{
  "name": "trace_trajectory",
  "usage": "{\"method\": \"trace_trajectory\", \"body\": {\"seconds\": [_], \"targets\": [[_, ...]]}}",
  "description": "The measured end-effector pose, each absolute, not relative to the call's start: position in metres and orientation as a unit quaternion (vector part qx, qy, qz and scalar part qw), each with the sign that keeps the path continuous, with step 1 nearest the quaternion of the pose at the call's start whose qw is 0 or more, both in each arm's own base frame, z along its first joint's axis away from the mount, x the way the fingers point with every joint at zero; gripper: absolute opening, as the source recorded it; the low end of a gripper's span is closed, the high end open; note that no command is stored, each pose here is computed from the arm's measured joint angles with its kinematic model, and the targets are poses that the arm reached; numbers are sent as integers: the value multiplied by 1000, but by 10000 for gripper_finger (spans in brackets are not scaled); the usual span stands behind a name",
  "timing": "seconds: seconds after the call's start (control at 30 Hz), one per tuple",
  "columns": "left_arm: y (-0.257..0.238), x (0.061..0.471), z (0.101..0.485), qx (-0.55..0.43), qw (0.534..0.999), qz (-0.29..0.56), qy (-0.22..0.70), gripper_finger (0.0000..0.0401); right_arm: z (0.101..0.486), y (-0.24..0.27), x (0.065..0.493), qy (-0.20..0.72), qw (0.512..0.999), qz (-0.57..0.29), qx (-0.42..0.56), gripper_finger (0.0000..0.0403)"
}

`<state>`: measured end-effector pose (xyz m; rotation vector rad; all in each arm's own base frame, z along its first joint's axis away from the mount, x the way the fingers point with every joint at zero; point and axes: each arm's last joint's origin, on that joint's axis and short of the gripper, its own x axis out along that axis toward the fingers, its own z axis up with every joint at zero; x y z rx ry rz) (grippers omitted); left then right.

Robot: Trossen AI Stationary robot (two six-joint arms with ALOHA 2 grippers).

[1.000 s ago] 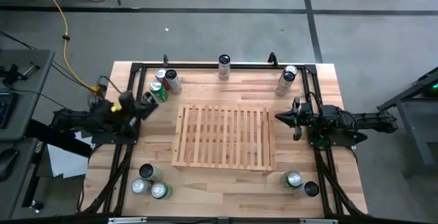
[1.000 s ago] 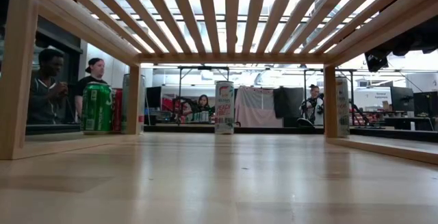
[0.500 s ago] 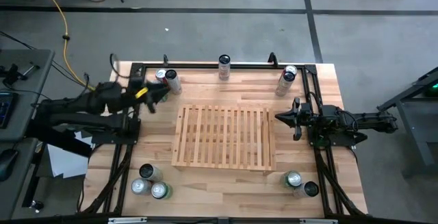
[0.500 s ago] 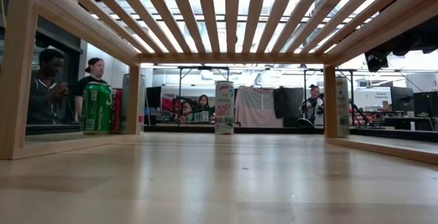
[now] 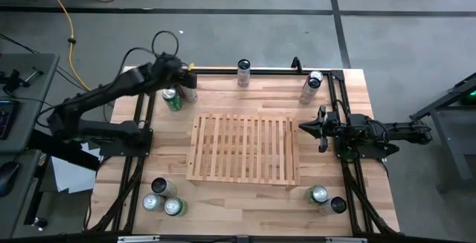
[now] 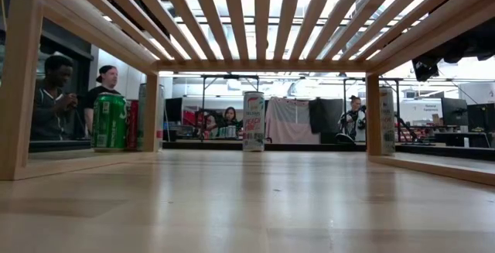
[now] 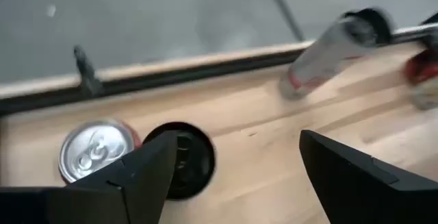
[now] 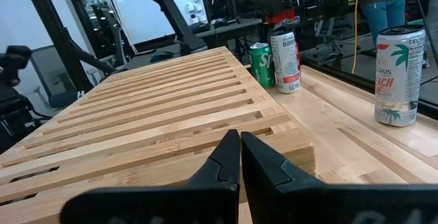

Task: Place canned beverage on shelf
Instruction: Put the top left white pink soda can on the shelf

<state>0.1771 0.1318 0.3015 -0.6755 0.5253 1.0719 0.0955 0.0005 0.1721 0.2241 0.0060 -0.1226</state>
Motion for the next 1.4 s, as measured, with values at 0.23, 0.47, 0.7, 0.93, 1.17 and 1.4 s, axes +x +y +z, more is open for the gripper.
{"method": "trace_trajectory", "body": {"seconds": [0.23, 0.47, 0.7, 0.93, 1.17, 1.4], "targets": [[156, 189, 300, -287, 761, 500, 299, 299, 172, 1, 96, 3, 992, -61, 112, 0], [162, 179, 291, -287, 713, 531, 356, 299, 172, 1, 96, 3, 992, -61, 112, 0], [167, 175, 291, -311, 707, 531, 349, 299, 172, 0, 96, 3, 992, -61, 112, 0], [168, 179, 293, -324, 725, 511, 329, 298, 172, 1, 96, 3, 992, -61, 112, 0], [167, 179, 292, -340, 719, 512, 324, 298, 172, 1, 96, 3, 992, -61, 112, 0], [167, 179, 293, -308, 734, 497, 345, 298, 172, 1, 96, 3, 992, -61, 112, 0]]}}
